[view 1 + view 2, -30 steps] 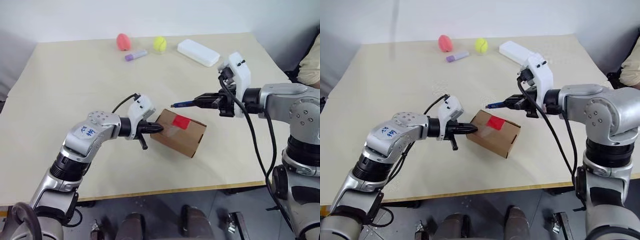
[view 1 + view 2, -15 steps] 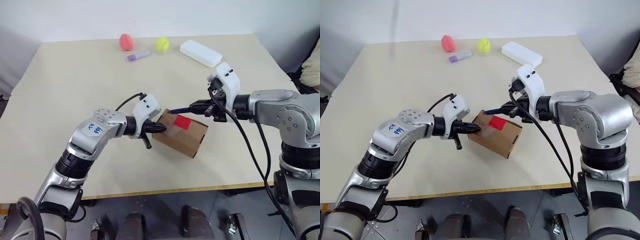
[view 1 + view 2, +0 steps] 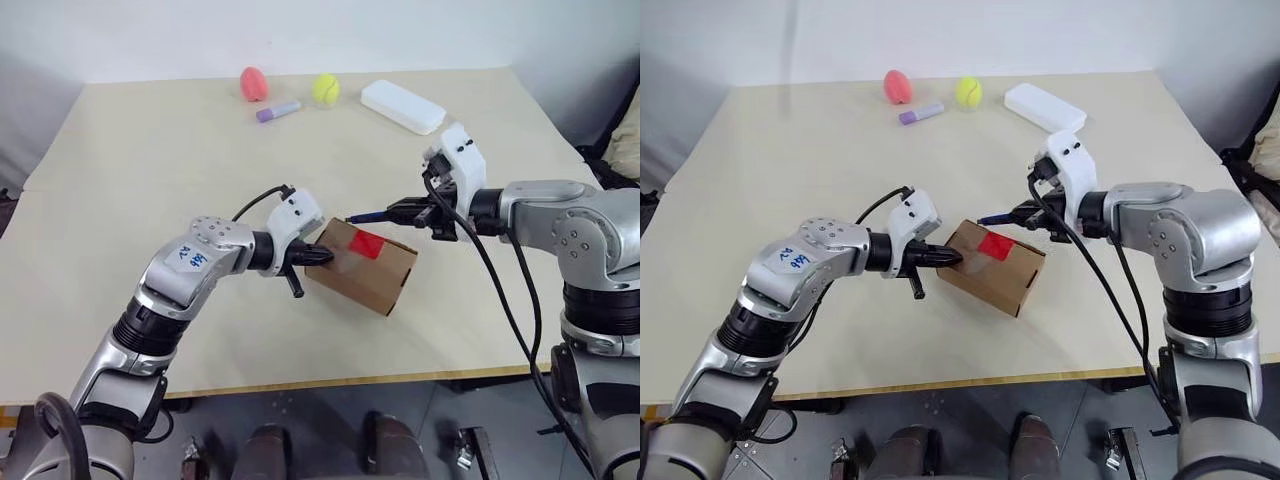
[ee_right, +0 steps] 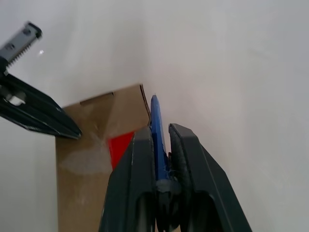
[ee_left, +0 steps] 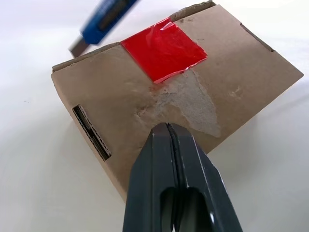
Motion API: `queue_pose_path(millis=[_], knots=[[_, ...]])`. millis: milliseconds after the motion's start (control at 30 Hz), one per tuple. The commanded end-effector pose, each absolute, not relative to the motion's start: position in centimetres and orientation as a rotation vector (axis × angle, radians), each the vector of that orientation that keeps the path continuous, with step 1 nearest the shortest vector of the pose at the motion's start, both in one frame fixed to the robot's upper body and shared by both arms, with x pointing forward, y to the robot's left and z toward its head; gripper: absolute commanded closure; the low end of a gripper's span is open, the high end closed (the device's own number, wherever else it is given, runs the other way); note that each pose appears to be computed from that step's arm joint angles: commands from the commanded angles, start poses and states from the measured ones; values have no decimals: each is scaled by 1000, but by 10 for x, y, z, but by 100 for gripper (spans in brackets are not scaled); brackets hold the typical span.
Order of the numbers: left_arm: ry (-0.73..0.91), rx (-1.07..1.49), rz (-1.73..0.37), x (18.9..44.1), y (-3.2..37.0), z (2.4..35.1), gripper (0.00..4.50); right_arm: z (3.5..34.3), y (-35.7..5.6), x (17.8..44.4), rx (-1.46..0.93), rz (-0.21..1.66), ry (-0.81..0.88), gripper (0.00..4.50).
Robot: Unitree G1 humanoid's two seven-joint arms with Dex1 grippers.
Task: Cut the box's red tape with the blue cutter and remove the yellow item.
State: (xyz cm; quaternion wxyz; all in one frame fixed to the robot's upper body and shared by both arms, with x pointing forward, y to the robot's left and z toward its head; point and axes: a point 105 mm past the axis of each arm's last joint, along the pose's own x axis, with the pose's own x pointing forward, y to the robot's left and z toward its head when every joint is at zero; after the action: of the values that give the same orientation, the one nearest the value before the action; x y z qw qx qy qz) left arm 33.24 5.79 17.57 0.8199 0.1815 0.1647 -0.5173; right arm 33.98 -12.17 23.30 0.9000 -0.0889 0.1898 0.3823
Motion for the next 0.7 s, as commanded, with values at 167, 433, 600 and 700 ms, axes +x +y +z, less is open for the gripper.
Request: queue_pose_path(millis=[167,433,600,700], knots=[[370,405,-1075,341,58,174,450,243,-129,341,-217,787,352,434],[365,401,-1072,342,56,175,450,267,-125,344,-183,796,270,434],[360,400,-1068,344,55,176,450,262,-125,344,-194,802,281,434],[359,401,-1065,345,55,176,450,259,-124,344,-195,806,288,434]])
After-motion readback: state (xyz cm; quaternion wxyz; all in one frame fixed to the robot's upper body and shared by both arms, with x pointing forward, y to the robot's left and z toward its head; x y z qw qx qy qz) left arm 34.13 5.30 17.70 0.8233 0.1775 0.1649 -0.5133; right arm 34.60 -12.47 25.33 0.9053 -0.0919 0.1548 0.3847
